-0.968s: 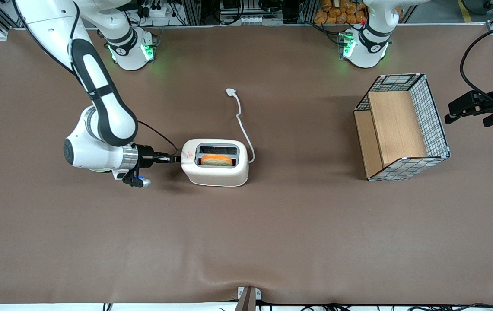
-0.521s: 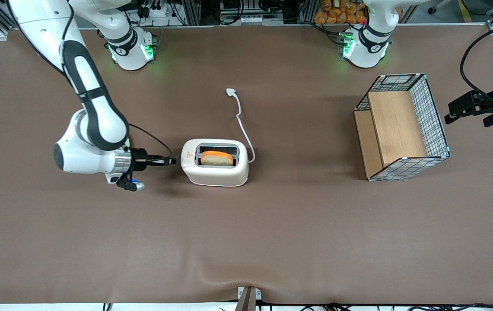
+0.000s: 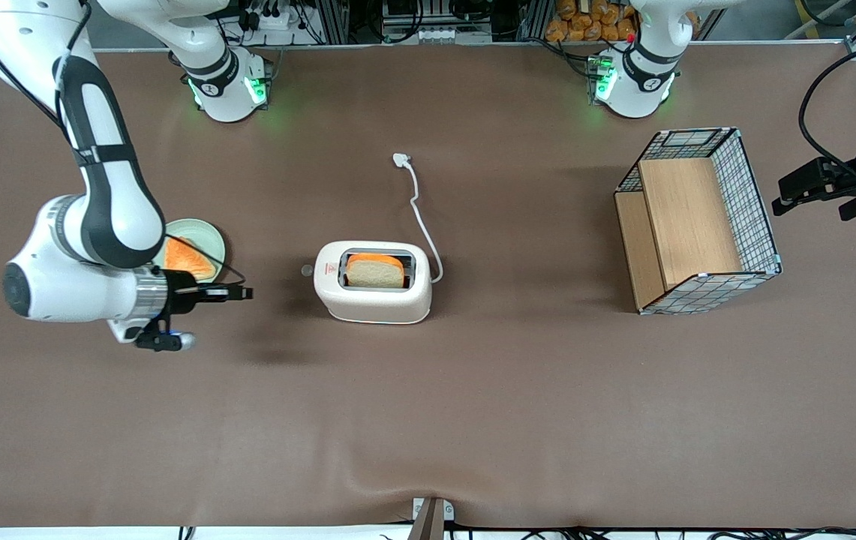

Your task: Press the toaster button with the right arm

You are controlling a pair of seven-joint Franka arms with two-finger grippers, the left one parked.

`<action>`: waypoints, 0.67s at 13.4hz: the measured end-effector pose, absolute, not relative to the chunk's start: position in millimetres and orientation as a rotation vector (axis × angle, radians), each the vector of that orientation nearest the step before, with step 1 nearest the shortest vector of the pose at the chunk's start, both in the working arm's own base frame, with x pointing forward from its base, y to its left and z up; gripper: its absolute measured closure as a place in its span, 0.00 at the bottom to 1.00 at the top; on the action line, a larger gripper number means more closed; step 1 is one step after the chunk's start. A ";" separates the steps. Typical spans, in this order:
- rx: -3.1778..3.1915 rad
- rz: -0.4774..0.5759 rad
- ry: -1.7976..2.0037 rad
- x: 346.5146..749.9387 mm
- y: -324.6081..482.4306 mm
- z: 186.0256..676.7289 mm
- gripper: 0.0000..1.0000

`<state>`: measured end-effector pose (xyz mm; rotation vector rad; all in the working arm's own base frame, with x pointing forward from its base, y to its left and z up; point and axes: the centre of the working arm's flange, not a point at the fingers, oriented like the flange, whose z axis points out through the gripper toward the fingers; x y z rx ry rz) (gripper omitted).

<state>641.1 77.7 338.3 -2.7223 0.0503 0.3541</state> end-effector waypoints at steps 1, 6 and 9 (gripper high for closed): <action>-2.771 0.348 0.009 647.5 68.8 356.6 0.38; -2.960 0.349 -0.126 661.9 38.5 445.9 0.00; -2.991 0.321 -0.120 664.2 21.8 484.6 0.00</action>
